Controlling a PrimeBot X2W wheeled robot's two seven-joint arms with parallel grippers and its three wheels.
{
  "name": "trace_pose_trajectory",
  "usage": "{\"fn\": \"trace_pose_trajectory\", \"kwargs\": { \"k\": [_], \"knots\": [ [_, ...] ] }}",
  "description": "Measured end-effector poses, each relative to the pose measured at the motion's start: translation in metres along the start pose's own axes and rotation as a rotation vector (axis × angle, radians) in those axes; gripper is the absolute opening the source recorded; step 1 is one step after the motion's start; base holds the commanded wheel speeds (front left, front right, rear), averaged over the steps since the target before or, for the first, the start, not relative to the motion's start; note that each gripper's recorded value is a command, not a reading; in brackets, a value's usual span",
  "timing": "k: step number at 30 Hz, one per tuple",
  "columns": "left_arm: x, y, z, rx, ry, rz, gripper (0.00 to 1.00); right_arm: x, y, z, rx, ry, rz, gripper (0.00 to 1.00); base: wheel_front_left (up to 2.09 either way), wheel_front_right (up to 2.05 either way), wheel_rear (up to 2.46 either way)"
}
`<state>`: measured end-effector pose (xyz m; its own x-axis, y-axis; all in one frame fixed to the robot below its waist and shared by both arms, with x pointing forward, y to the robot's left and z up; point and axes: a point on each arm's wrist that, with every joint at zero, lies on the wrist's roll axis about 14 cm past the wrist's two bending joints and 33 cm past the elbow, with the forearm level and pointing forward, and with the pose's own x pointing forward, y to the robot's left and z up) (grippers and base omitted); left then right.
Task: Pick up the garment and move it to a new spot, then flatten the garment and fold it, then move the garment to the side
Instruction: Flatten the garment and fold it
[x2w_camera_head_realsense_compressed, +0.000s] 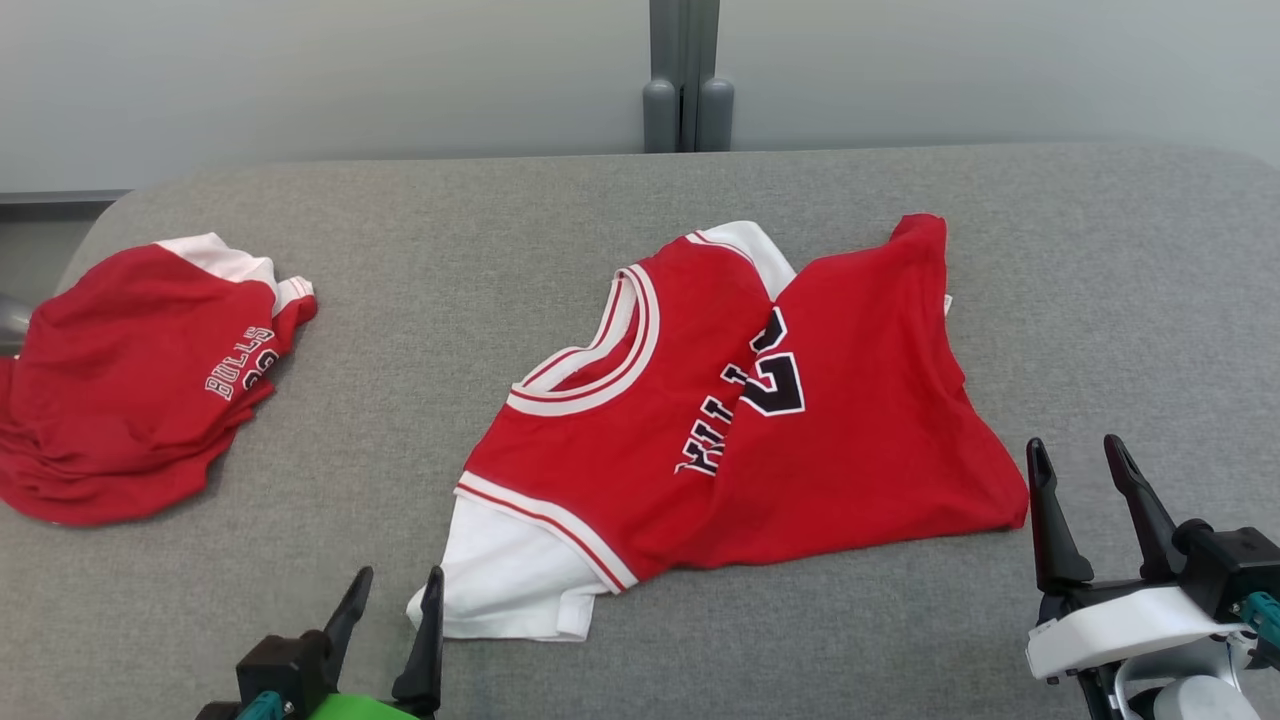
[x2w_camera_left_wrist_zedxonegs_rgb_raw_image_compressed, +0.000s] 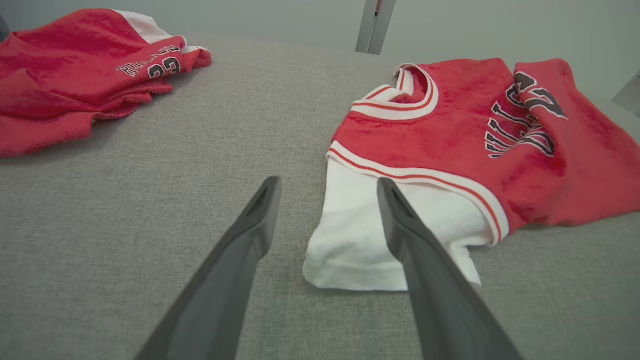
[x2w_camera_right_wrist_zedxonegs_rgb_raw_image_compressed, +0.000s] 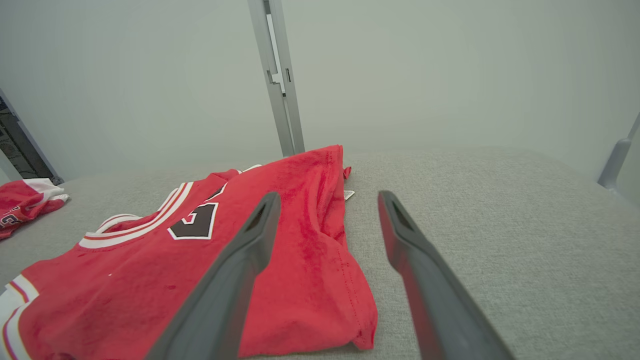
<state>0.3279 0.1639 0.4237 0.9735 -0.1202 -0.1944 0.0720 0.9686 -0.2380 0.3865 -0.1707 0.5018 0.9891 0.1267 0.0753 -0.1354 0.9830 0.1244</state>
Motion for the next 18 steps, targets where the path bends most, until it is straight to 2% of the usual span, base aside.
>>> {"fn": "trace_pose_trajectory", "kwargs": {
  "k": [18],
  "knots": [
    [0.019, -0.006, 0.088, 0.102, -0.27, -0.012, 1.0, -0.023, -0.006, 0.031, -0.049, -0.08, -0.01, 1.0, 0.0, 0.0, 0.0]
  ]
}}
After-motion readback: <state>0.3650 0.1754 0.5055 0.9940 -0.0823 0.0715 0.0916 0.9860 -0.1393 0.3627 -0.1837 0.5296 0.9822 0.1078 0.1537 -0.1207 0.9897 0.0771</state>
